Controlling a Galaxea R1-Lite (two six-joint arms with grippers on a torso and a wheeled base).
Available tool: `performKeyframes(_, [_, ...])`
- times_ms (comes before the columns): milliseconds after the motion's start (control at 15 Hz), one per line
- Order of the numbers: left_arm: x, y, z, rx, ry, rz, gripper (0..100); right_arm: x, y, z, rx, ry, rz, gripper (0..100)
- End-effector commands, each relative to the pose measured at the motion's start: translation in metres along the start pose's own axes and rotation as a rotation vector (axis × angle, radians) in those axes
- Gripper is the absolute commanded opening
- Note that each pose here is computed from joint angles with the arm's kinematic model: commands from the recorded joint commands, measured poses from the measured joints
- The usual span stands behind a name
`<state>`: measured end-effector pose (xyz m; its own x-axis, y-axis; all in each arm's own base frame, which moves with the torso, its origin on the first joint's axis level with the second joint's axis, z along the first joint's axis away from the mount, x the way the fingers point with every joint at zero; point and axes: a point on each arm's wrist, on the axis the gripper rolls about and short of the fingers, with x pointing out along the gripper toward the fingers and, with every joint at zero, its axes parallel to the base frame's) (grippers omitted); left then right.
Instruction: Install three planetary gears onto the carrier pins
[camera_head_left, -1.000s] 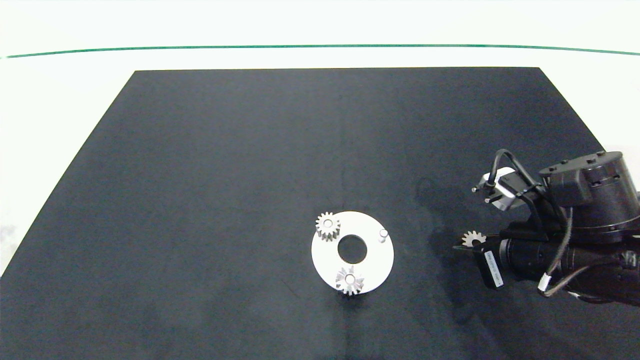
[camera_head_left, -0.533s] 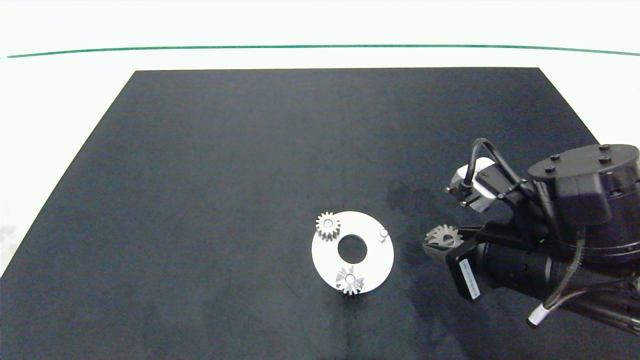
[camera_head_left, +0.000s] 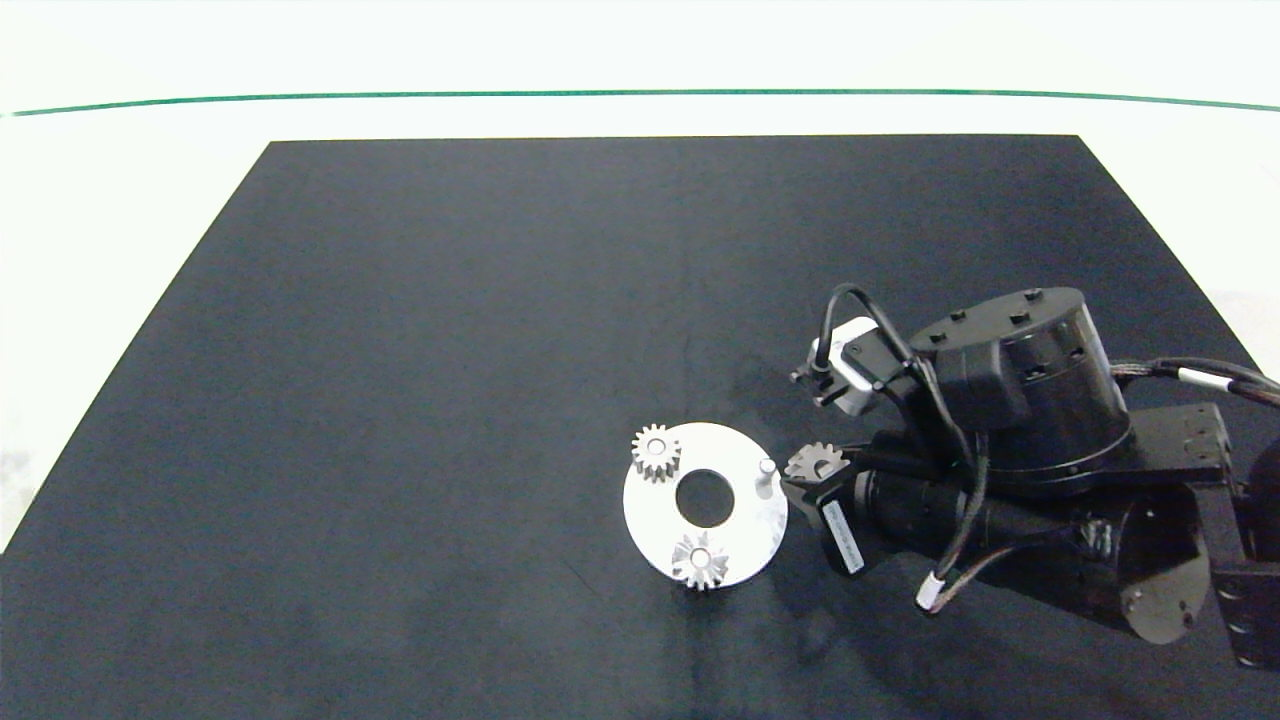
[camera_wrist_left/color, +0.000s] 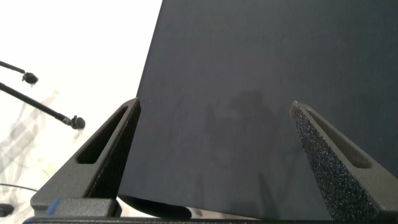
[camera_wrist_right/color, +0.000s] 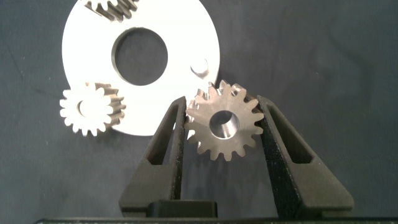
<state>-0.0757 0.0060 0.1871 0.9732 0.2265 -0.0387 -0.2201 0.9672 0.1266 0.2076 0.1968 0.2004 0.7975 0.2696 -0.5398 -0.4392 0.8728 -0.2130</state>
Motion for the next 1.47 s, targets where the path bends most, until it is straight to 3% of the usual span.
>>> performKeyframes(67, [-0.001,0.0,-0.001,0.0,-0.003,0.002,100,0.016,0.007,0.003,-0.009,0.024,-0.003,16])
performKeyframes(733, [-0.005,0.0,-0.005,0.003,0.011,0.003,100,0.03,0.012,0.01,-0.01,0.028,-0.005,16])
performKeyframes(1467, [-0.012,0.003,0.003,-0.004,-0.019,0.005,100,0.035,0.014,0.01,-0.011,0.034,-0.005,16])
